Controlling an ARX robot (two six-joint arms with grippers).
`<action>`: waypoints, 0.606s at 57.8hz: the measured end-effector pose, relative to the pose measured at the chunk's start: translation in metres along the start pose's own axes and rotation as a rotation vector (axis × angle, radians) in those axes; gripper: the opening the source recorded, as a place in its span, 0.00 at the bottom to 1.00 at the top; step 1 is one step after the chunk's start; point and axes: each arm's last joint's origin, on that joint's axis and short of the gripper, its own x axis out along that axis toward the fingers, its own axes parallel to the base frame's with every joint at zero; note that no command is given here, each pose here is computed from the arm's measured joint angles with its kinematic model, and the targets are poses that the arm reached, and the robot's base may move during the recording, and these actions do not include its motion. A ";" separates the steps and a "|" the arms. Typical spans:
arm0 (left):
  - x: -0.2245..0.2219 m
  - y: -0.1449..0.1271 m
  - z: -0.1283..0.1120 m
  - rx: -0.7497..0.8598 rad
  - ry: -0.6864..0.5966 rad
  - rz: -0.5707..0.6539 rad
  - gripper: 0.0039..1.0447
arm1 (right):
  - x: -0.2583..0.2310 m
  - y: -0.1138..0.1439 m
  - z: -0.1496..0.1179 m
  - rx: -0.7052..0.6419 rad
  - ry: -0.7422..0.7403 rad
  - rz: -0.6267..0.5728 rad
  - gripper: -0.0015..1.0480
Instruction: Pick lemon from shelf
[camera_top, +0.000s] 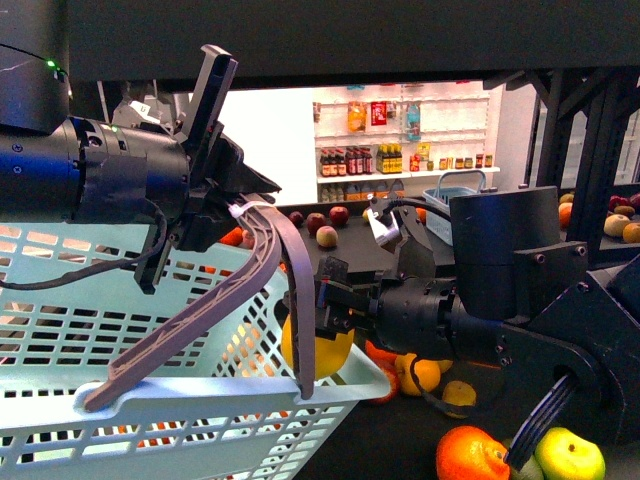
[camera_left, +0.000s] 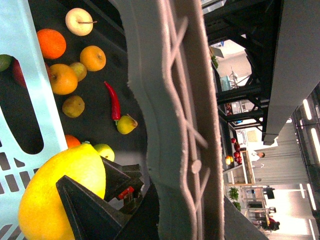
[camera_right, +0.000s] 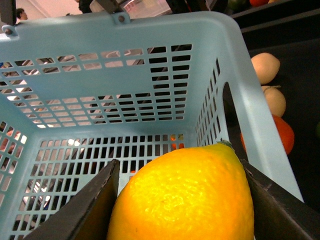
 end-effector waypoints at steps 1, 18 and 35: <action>0.000 0.000 0.000 0.000 0.000 0.000 0.07 | 0.000 0.000 0.000 0.001 0.000 0.000 0.73; 0.001 0.001 0.000 0.000 -0.001 0.004 0.07 | -0.002 -0.002 0.002 0.006 -0.016 0.011 0.93; 0.001 0.002 -0.001 -0.001 0.003 0.003 0.07 | -0.011 -0.048 0.030 -0.046 -0.176 -0.327 0.93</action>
